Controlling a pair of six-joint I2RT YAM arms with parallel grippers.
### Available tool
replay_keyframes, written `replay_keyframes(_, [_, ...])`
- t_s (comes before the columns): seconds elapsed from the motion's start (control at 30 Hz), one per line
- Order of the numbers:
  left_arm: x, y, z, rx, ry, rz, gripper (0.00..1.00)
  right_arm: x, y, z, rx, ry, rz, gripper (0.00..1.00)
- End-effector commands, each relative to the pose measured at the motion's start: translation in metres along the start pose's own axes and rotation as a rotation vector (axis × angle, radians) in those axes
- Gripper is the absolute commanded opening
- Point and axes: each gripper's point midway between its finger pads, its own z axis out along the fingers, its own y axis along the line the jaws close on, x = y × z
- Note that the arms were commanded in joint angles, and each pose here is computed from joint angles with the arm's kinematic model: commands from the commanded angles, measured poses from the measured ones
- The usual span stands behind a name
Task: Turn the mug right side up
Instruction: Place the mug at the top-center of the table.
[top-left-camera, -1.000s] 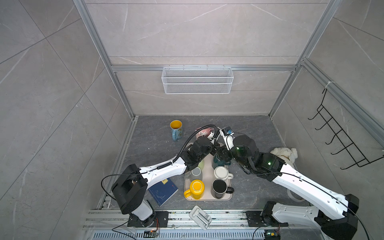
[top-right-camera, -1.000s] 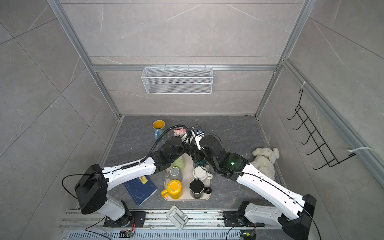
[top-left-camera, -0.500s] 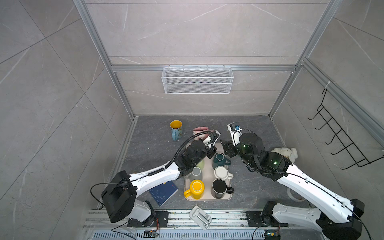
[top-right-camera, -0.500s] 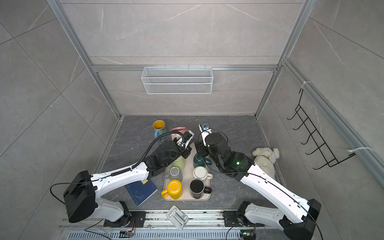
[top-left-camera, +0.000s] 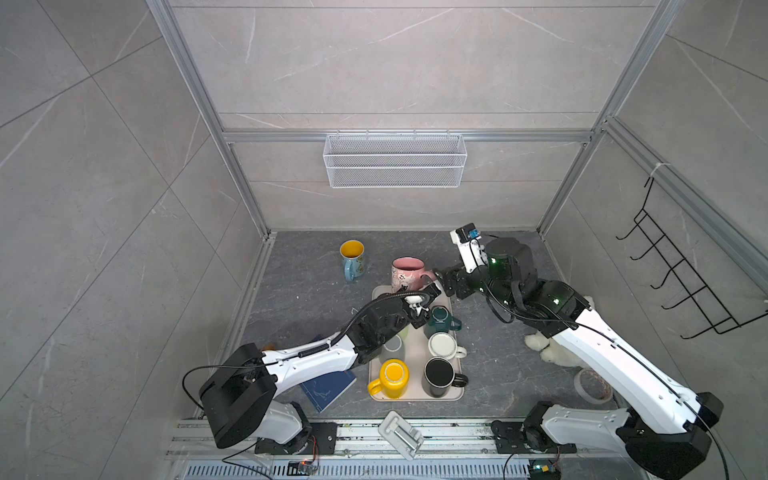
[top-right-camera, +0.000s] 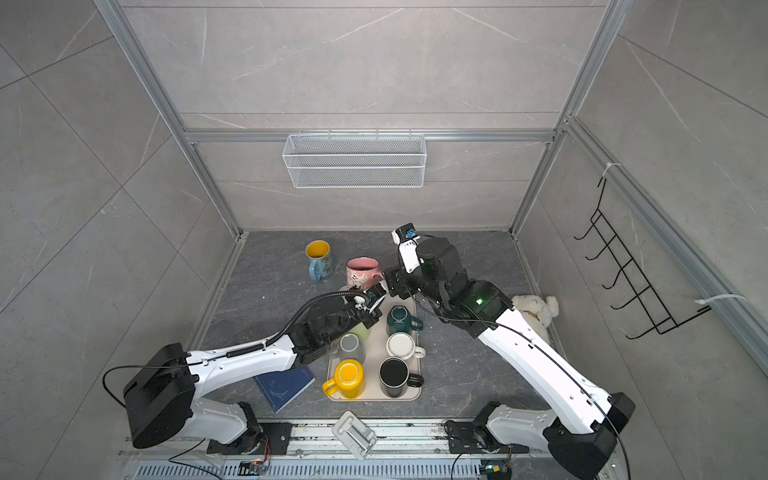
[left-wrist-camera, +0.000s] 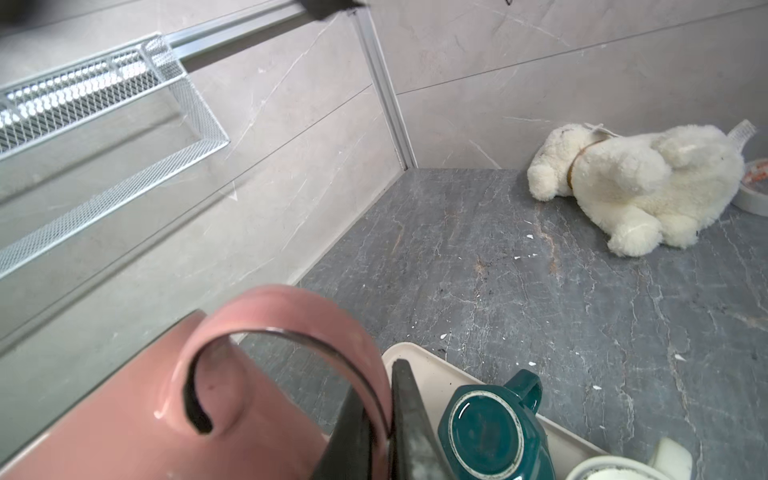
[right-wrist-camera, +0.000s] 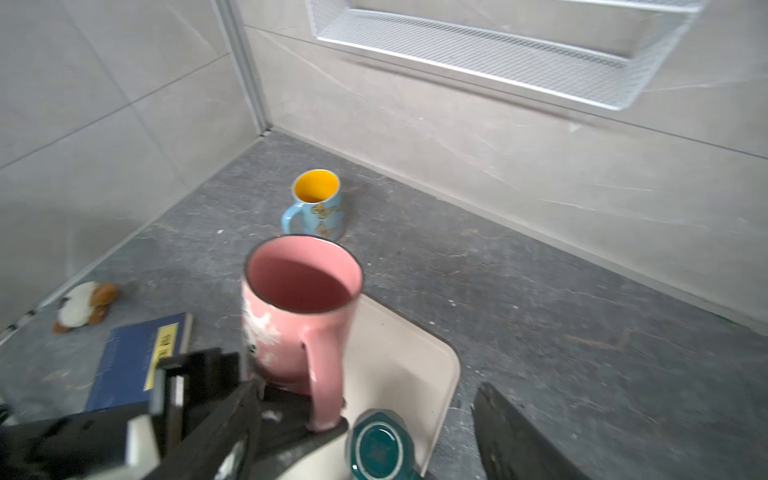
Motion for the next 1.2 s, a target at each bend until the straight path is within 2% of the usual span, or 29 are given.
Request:
replay_keyframes(0.0, [-0.082, 0.019, -0.017, -0.094, -0.281, 0.135, 0.00, 0.005, 0.021, 0.001, -0.129, 0.054, 0.002, 0.82])
replay_keyframes(0.3, [-0.090, 0.016, -0.016, -0.180, -0.295, 0.272, 0.00, 0.015, 0.016, 0.009, -0.143, 0.141, 0.026, 0.83])
replay_keyframes(0.5, [-0.092, 0.015, -0.013, -0.275, -0.279, 0.386, 0.00, 0.014, 0.009, 0.001, -0.130, 0.137, 0.036, 0.83])
replay_keyframes(0.87, [-0.091, 0.022, -0.015, -0.349, -0.264, 0.423, 0.00, 0.025, 0.009, -0.002, -0.165, 0.189, 0.042, 0.82])
replay_keyframes(1.17, [-0.086, 0.029, -0.017, -0.396, -0.232, 0.447, 0.00, 0.038, 0.018, 0.002, -0.244, 0.238, 0.040, 0.72])
